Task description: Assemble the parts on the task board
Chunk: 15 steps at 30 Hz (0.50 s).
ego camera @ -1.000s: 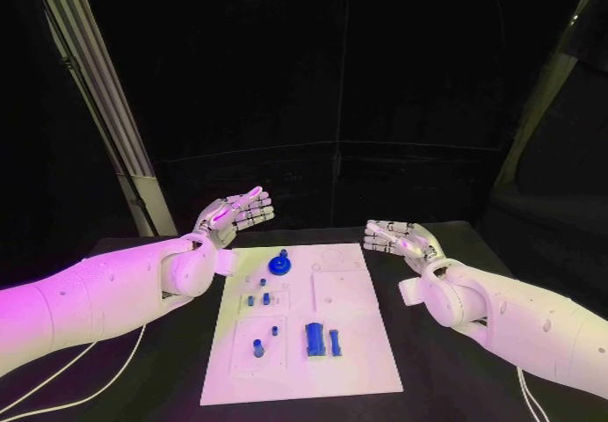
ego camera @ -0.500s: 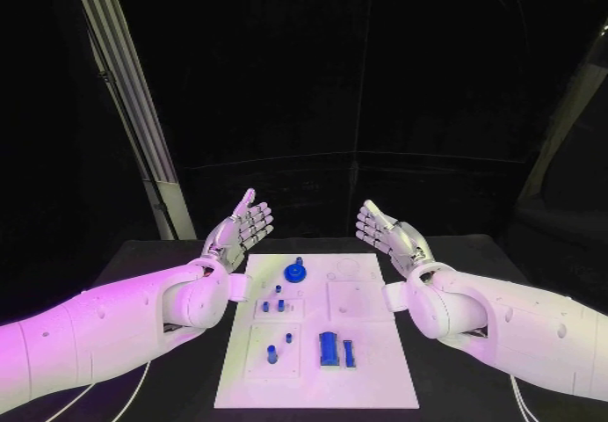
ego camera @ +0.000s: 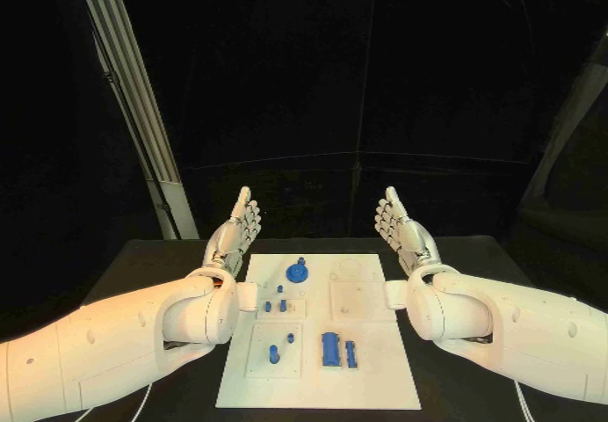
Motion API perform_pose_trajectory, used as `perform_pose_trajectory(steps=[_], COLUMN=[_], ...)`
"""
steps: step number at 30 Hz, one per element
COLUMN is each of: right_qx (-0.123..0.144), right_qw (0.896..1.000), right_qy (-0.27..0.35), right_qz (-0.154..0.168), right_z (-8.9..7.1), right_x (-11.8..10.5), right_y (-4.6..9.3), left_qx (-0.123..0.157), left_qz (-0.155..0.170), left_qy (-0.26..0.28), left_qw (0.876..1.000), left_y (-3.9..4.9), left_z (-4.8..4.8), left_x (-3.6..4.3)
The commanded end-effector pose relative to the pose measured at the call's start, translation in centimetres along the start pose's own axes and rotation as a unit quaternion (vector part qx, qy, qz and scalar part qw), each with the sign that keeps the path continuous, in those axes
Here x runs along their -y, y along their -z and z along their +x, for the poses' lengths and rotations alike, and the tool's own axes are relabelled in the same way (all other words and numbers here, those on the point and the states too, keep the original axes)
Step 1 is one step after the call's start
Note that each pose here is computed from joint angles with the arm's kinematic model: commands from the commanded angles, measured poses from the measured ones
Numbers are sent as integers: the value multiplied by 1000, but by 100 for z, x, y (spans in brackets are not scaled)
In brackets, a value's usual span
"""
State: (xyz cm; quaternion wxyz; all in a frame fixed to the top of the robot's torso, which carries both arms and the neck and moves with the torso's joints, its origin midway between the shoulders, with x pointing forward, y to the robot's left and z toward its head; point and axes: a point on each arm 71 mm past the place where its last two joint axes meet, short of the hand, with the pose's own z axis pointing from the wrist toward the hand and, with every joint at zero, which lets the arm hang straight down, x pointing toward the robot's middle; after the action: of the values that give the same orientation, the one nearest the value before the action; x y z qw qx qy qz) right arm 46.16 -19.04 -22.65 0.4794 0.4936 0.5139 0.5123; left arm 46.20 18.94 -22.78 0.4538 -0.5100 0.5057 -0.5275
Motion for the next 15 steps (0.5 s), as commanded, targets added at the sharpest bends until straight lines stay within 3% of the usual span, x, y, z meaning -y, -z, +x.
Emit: perform_pose_trajectory(steps=[1, 15], right_qx=[18, 18], right_qw=[1000, 1000], right_qy=[1, 1], right_qz=[-8, -8], right_z=[-20, -20], right_x=[-23, -23], right_y=[0, 0], left_qx=[26, 26], left_qz=[17, 17], left_qy=[-34, -34], left_qw=[999, 999], left_y=[6, 6], left_z=[-27, -27], left_x=[38, 38])
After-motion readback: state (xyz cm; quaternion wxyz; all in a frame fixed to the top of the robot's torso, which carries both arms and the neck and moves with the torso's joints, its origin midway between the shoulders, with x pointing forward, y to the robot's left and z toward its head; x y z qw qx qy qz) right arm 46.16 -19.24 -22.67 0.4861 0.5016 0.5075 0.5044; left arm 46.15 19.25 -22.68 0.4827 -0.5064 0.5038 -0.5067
